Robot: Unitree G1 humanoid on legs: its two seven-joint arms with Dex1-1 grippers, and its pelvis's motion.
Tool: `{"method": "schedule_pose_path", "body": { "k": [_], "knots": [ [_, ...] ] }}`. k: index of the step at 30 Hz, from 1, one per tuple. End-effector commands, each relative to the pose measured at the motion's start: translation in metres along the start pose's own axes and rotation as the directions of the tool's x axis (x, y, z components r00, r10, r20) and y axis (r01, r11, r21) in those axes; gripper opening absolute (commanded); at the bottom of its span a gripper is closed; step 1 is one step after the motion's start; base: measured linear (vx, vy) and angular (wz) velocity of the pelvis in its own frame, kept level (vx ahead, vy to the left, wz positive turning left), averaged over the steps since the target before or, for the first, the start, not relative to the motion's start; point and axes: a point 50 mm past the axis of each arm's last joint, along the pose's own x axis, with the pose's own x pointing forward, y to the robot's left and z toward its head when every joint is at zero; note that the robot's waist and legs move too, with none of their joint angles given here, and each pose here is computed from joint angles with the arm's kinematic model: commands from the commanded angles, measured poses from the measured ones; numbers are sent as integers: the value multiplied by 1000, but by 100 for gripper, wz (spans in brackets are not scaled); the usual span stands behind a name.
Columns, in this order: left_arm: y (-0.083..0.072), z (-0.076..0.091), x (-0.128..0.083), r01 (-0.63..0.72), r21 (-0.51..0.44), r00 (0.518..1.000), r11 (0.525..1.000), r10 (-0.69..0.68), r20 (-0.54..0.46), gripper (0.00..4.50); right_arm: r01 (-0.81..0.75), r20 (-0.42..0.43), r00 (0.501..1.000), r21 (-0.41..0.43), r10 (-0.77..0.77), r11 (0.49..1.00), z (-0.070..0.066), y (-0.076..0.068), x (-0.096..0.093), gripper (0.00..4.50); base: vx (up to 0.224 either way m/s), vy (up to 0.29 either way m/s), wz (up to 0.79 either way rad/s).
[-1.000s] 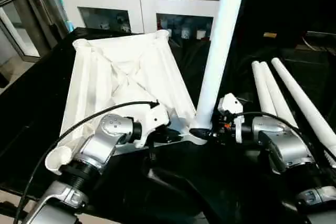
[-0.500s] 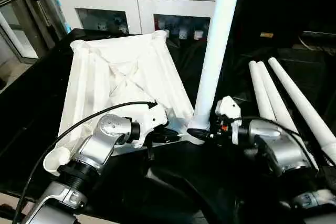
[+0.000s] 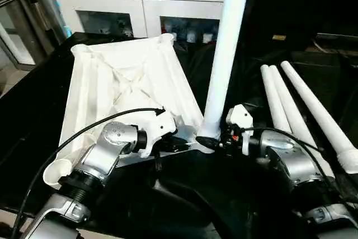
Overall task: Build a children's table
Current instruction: Insert table leg to table base
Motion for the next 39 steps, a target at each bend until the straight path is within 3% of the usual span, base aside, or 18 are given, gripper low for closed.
{"method": "schedule_pose_path", "body": {
  "k": [1,4,11,23,32,39],
  "knots": [
    [-10,-4,8,58,-3,998,998,-58,-25,0,38,27,999,54,-39,998,0,-1,2,275,0,0,0],
    [-10,-4,9,59,-5,998,998,-59,-23,0,45,51,997,120,-51,992,-3,0,2,275,0,0,0],
    [-11,-4,9,62,-6,998,998,-62,-25,0,63,67,995,189,-77,980,-7,2,2,274,0,0,0],
    [-11,-5,9,58,-6,998,998,-59,-27,0,86,53,994,204,-98,975,-8,0,1,274,0,0,0],
    [-9,-6,8,39,4,999,999,-38,-32,0,165,159,962,309,-222,936,9,-18,-4,274,0,0,0],
    [-9,-7,8,40,3,999,999,-39,-34,0,168,199,949,333,-244,928,17,-27,-12,274,0,0,0]
  ]
}}
